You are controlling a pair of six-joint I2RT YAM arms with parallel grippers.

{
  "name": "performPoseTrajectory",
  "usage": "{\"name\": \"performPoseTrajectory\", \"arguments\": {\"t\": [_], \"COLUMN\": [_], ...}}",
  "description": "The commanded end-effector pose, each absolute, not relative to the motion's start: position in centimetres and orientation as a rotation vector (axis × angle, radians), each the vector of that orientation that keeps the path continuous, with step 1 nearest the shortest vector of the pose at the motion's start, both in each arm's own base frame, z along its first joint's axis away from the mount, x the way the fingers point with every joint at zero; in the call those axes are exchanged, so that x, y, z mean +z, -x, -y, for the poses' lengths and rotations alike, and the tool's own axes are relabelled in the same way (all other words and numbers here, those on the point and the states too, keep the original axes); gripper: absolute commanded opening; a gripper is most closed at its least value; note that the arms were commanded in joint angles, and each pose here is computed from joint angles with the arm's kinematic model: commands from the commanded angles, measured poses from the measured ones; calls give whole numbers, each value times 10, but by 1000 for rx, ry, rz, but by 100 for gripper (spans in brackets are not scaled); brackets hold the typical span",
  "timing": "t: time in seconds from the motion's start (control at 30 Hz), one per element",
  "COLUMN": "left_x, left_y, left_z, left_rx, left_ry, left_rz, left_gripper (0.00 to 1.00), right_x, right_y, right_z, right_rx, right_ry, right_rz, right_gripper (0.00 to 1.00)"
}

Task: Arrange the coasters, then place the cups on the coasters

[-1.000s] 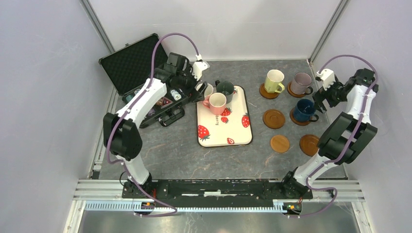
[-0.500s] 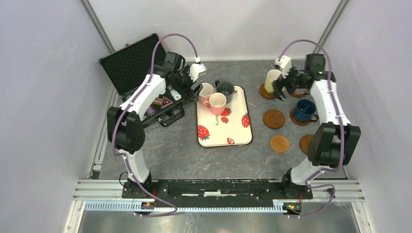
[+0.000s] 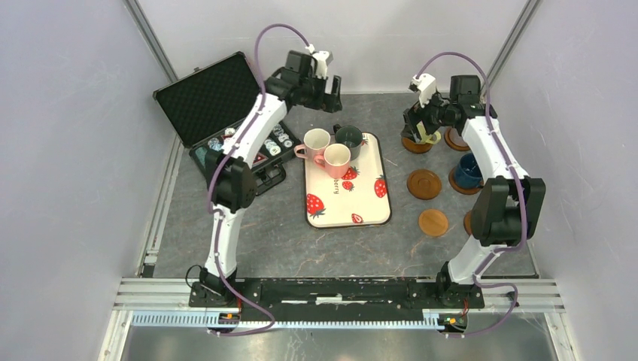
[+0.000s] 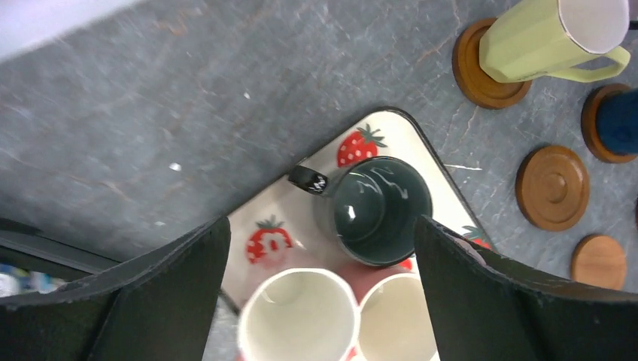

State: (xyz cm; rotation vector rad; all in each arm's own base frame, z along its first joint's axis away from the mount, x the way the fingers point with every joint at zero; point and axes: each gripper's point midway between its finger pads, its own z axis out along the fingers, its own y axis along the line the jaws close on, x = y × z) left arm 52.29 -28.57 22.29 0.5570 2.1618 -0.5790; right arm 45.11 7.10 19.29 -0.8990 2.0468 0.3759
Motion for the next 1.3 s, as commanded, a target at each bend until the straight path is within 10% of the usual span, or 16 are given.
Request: {"name": "performPoseTrajectory", "arguments": {"t": [0.0,1.27], "left_x": [198,121], "left_y": [-520,-479], "left_z": [309,411], "left_rx": [-542,-923], "left_ry": [-279,-631], "left_rz": [-2279,-2311], "left_gripper": [97,97], "right_x": [229,230], "right_y": [-460,-430], "right_z": [-60,-42], "right_rx": [299,223], "right_ry": [827,777], "right_rz": [-1983,-2042], "right_gripper": [93,91]}}
